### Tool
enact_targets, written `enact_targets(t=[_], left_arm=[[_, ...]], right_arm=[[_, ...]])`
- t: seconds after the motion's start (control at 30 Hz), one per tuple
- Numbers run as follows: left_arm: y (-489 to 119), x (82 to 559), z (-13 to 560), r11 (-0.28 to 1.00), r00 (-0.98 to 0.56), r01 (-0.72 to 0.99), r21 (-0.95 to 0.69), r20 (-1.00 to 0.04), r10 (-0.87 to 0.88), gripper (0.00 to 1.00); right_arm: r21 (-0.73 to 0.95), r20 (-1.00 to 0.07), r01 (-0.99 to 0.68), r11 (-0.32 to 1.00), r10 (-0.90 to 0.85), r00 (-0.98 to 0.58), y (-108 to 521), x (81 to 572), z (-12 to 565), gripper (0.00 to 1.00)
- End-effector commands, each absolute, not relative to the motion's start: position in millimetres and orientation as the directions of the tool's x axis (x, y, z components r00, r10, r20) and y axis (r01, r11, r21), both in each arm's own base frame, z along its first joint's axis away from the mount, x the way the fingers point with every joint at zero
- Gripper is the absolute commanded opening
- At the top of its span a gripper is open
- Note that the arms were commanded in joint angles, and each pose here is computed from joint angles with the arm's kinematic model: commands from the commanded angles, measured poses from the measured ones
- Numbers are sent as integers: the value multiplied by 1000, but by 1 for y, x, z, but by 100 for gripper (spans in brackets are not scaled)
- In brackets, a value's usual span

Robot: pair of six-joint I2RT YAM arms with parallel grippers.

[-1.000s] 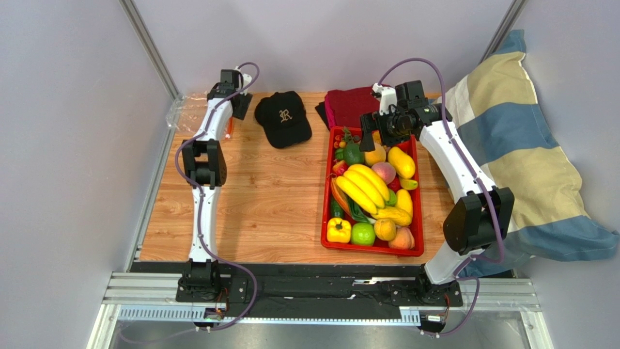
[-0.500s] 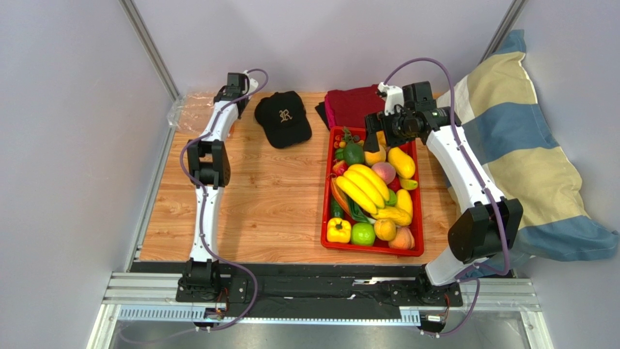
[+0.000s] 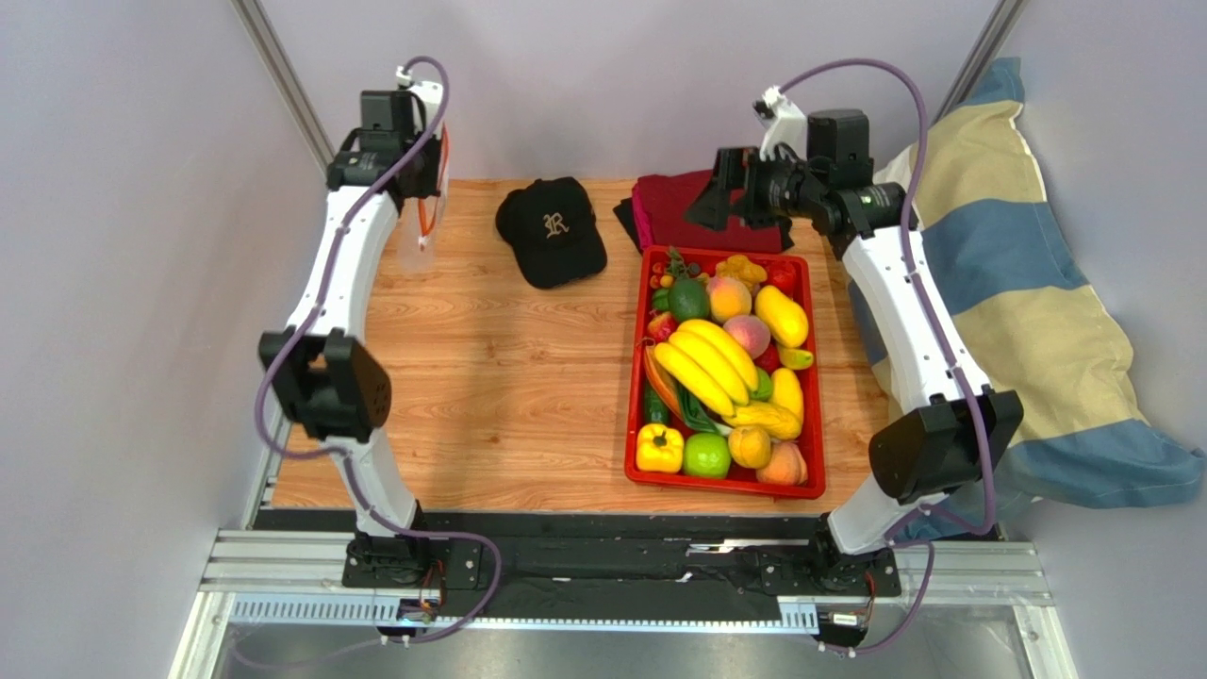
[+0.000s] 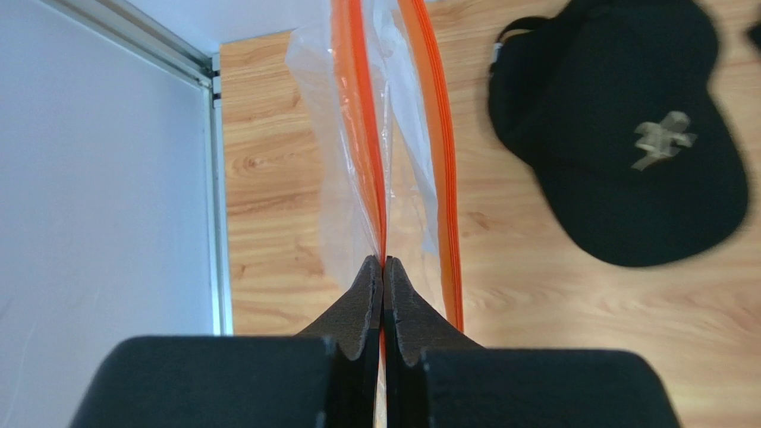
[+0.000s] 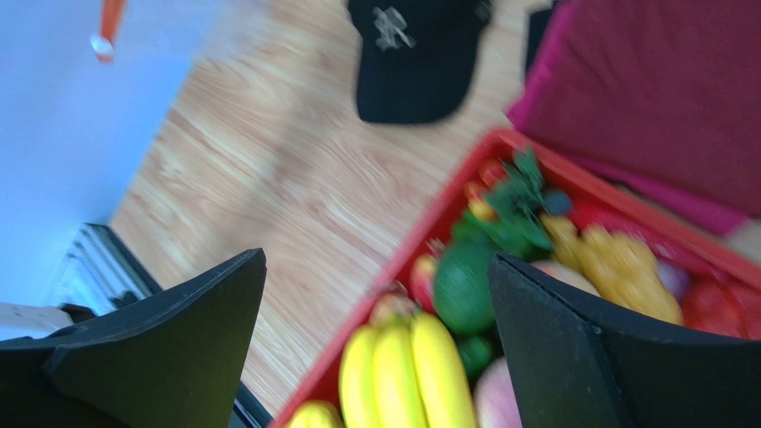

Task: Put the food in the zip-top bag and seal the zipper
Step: Pick up the zipper food storage bag at the center of the board.

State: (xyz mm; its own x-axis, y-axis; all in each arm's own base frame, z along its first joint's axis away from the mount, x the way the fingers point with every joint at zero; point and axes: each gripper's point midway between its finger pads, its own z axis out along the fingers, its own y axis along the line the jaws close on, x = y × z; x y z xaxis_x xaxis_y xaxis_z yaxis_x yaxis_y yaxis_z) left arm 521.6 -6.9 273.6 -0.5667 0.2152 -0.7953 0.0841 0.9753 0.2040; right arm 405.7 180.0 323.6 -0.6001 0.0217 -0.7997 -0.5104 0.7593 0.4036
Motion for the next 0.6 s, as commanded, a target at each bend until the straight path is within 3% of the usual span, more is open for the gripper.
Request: enact_targets(t=[0.0,0.17,0.37,0.57], left_arm=[[-33,461,281,995,-593,99,-9,-804,52,0],[-64,388,310,965,-509,214,-152,-860,-23,0],[-86,324,297,924,-533,295,-242,-844,-51,0],[-100,298,286,886,-552,308,-347,-824,-131,0]], right_arm=[[524,-810,-610,594,128,-572,248,408,381,99],[697,-699,-555,454,255,-668,300,405,399,92],[738,-649,-553,387,183,-738,376,376,375,91],[776,-575,-507,376,92,-813,437,335,328,88]])
